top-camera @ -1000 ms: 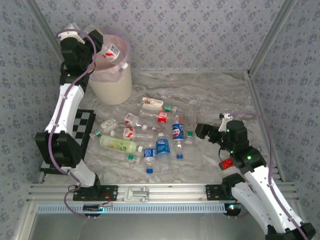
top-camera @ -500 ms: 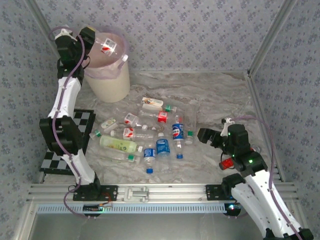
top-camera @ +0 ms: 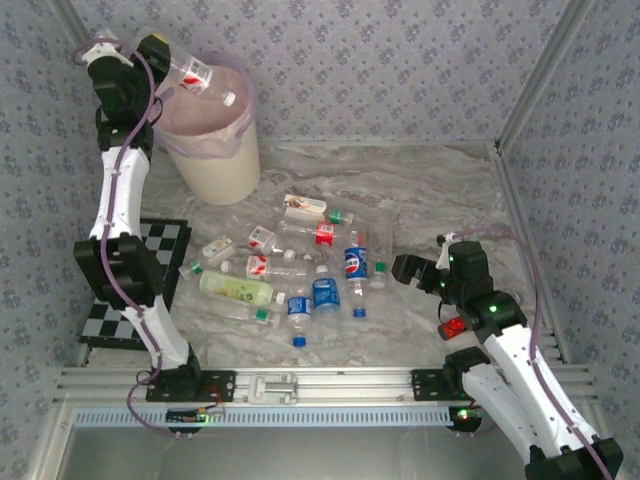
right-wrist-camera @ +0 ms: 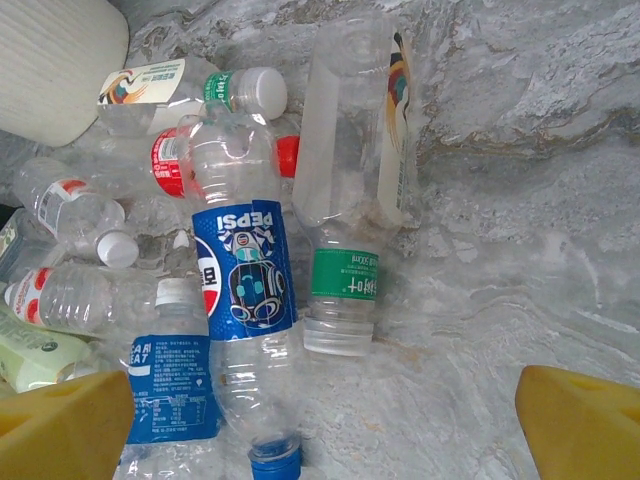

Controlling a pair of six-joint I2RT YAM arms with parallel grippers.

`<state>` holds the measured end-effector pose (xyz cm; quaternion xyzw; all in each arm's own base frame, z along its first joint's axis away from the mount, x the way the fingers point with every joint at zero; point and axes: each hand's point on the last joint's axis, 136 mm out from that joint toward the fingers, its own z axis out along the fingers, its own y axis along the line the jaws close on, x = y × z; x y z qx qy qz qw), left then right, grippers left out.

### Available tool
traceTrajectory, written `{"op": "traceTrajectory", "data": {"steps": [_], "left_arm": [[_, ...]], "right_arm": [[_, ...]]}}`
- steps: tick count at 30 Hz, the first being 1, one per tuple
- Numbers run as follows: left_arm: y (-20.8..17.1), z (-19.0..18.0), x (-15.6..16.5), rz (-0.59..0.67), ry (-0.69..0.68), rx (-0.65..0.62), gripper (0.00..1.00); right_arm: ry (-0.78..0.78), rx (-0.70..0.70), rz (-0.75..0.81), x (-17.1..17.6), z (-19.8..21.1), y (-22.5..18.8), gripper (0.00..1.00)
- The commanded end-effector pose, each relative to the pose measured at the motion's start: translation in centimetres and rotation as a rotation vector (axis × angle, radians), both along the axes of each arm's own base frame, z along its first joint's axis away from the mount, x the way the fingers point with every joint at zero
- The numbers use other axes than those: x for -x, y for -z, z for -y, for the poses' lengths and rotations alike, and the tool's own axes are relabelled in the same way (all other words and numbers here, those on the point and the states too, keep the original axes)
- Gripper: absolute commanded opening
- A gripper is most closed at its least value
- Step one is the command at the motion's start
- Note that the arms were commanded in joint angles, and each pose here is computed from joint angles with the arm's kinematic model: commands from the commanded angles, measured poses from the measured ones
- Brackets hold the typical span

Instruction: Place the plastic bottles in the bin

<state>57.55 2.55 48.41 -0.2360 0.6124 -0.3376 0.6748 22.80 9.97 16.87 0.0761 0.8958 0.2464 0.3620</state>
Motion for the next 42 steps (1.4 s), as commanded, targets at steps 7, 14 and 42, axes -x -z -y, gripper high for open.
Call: {"op": "traceTrajectory", "data": {"steps": [7,14,42], "left_arm": [[12.1,2.7,-3.4,-0.456,0.063,-0.326,0.0],[19.3,5.3,-3.8,-0.704,0.178,-0.502,0.0],[28.6,9.1,-0.4,-0.905,0.463,-0.609,0.74]], "right_arm": [[0.024,0.028,0.027,0.0,0.9,-1.0,1.0],[0.018,0.013,0.047,0.5,0.9,-1.4,1.0],[0.032,0.045,-0.103,1.0,0.8,1.5,1.0]]}}
